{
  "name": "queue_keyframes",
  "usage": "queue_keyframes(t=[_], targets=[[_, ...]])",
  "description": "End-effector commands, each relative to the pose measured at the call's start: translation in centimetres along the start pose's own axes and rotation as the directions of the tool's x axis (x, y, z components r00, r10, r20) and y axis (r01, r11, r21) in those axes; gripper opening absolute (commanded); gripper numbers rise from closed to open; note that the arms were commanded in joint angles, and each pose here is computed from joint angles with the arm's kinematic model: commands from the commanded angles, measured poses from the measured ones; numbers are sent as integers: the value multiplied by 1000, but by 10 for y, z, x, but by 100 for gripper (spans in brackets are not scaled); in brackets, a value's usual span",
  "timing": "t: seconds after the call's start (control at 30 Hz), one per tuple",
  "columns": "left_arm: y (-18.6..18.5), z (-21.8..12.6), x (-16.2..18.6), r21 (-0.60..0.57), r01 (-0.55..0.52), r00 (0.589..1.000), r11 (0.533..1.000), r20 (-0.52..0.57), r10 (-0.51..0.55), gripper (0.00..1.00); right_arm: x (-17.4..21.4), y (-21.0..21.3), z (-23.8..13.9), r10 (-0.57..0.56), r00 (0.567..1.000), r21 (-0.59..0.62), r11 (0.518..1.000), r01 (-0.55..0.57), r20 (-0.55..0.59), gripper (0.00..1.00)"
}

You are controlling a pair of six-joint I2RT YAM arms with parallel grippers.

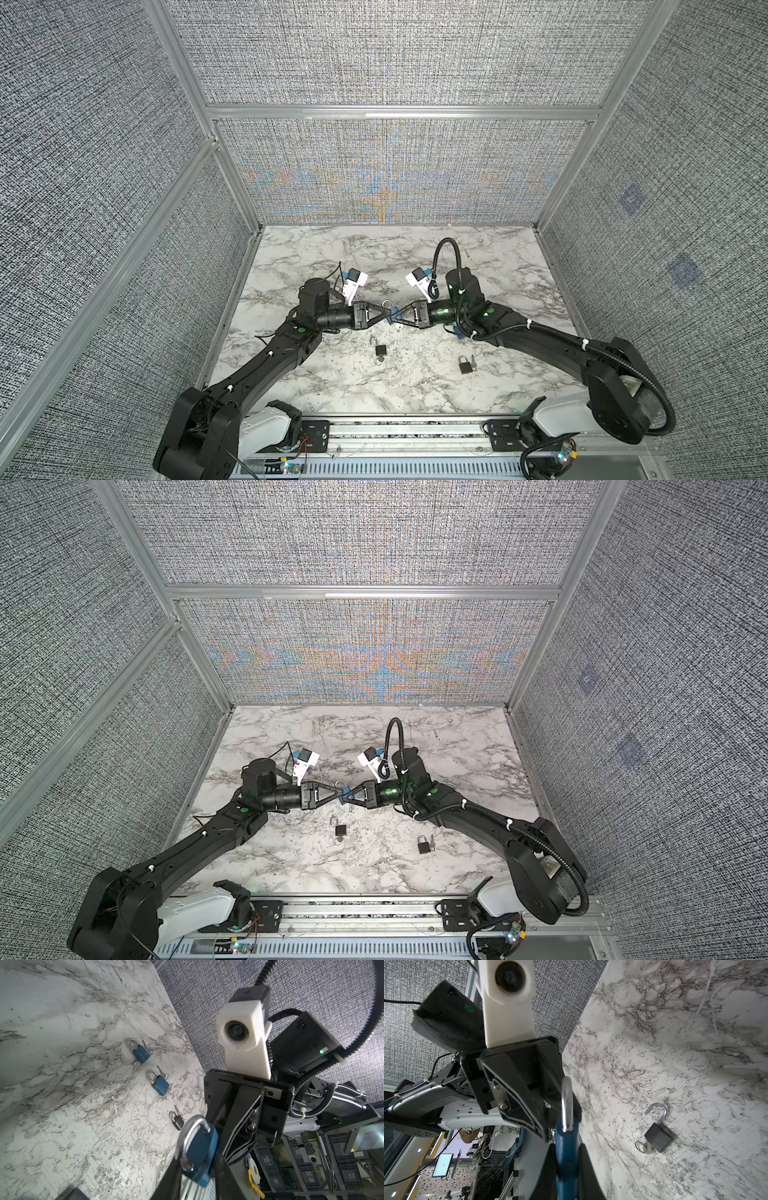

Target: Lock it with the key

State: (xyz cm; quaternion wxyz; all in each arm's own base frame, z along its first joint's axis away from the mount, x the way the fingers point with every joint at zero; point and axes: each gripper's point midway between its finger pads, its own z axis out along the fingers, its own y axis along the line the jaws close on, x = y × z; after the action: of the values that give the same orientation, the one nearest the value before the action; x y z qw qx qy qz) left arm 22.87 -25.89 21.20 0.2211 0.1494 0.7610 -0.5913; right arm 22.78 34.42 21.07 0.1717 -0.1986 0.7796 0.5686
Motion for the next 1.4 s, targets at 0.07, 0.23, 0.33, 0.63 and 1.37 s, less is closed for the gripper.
queue_keyframes(t=[0.07, 0.23, 0.33, 0.63, 1.37], targets=[[-15, -1, -14, 72, -52, 998, 996, 33, 50, 30, -3, 9, 1, -30, 1000, -27, 999, 30, 6, 0], [-15, 1, -15, 82, -51, 998, 995, 23, 50, 28, -2, 9, 2, -32, 999, -28, 999, 33, 2, 0], [-14, 1, -12, 85, -46, 999, 995, 19, 45, 26, -3, 9, 2, -33, 999, -31, 999, 34, 4, 0], [-13, 1, -12, 88, -42, 999, 995, 21, 41, 12, -3, 13, 5, -35, 999, -43, 998, 35, -7, 0], [-14, -8, -25, 42, 6, 992, 999, 129, -11, 0, -4, 14, -4, -24, 998, -66, 997, 27, 50, 36]])
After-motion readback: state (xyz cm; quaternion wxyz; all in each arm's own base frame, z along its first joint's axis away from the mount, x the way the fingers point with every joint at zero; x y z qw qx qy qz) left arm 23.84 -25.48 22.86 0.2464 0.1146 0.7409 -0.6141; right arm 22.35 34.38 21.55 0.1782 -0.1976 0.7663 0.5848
